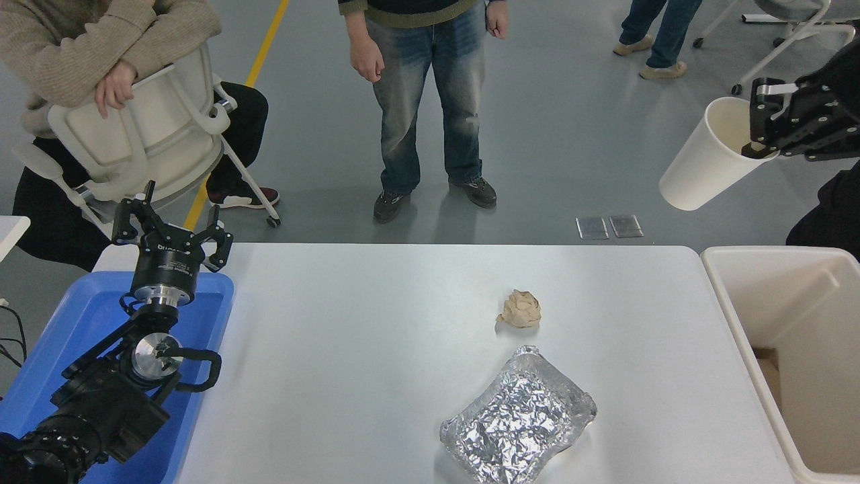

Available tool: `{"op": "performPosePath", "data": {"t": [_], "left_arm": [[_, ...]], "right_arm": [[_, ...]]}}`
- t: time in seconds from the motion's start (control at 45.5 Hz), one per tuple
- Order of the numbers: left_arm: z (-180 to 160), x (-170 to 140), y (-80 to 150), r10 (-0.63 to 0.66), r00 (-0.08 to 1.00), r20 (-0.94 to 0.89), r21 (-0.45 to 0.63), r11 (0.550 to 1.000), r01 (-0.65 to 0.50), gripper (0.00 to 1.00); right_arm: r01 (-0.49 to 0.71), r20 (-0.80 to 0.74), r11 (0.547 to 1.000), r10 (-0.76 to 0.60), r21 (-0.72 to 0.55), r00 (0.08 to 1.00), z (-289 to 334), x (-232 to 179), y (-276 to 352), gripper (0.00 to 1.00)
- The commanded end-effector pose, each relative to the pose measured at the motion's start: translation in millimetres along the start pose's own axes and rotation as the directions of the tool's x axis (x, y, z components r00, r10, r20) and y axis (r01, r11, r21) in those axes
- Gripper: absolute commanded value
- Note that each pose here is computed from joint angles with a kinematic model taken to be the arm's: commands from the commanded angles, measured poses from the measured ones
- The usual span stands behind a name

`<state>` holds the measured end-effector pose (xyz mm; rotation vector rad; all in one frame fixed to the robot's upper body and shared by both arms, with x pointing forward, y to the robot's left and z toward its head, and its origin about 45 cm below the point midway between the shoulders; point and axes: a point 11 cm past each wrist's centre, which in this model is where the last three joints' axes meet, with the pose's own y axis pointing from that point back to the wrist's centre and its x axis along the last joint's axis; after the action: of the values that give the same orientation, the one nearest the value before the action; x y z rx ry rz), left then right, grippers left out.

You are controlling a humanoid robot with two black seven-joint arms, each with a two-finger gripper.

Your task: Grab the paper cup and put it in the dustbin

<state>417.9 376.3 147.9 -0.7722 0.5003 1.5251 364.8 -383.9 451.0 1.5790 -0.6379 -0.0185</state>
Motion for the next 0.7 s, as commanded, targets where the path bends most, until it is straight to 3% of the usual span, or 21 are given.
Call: {"op": "performPosePath", "data": {"t": [0.0, 0.22, 0.462, 0.681], "left_arm": [[-0.2, -0.3, -0.1, -0.001, 1.0, -0.001, 0.0, 1.0, 0.001, 0.99], [-0.2, -0.3, -0.1, -0.001, 1.0, -0.001, 0.0, 1.0, 0.001, 0.99], [-0.2, -0.3, -0.1, -0.001, 1.0, -0.001, 0.0, 1.0, 0.001, 0.99], [-0.2, -0.3, -0.1, -0.001, 1.0, -0.001, 0.0, 1.0, 0.001, 0.99]], "right_arm": [[0.076, 0.142, 0.991, -0.06, -0.112, 0.988, 76.0, -7.4, -41.7, 0.0], [-0.034, 0.294, 0.969, 0.108, -0.244, 0.95, 156.6, -20.1, -94.9, 0.0], [-0.174, 0.259, 0.871, 0.319, -0.46, 0.912, 226.8, -30.7, -148.0, 0.0], [-0.201, 0.285, 0.836, 0.386, -0.511, 0.878, 266.8, -46.8, -193.8, 0.0]]}}
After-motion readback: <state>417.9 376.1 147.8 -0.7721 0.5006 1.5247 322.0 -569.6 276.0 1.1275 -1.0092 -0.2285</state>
